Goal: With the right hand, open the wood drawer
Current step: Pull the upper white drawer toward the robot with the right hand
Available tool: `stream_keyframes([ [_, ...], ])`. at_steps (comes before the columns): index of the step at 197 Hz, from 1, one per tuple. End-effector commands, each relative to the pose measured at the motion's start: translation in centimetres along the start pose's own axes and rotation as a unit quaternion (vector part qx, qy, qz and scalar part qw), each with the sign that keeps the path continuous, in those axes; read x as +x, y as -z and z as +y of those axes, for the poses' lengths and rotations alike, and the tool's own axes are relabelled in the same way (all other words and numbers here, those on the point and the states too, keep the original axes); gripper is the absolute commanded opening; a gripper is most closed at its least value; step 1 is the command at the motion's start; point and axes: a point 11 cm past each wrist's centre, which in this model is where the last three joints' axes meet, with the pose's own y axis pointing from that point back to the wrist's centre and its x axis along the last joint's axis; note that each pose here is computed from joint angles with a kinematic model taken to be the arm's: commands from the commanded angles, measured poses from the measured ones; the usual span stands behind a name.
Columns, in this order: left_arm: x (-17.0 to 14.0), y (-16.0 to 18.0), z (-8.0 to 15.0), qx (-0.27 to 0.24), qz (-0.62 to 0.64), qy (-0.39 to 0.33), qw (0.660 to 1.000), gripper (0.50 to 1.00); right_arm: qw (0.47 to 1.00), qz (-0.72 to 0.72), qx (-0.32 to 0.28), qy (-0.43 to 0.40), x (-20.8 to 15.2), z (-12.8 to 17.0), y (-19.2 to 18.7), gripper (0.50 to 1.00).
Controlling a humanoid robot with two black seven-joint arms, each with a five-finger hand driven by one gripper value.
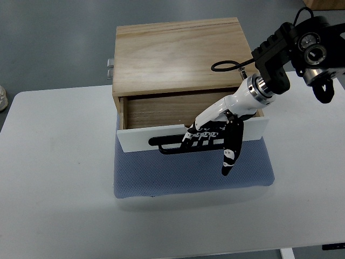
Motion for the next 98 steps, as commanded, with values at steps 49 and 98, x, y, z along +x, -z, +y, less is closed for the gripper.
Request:
stream_keyframes([
  [49,0.00,-0.01,0.00,0.000,0.000,0.000,1.000,1.000,1.000,0.002,0.000,-0.008,0.29,0.50,0.14,0.940],
  [98,0.00,-0.01,0.00,0.000,0.000,0.000,1.000,1.000,1.000,0.003,0.000,-0.006,0.25,0.39,0.19,0.940],
])
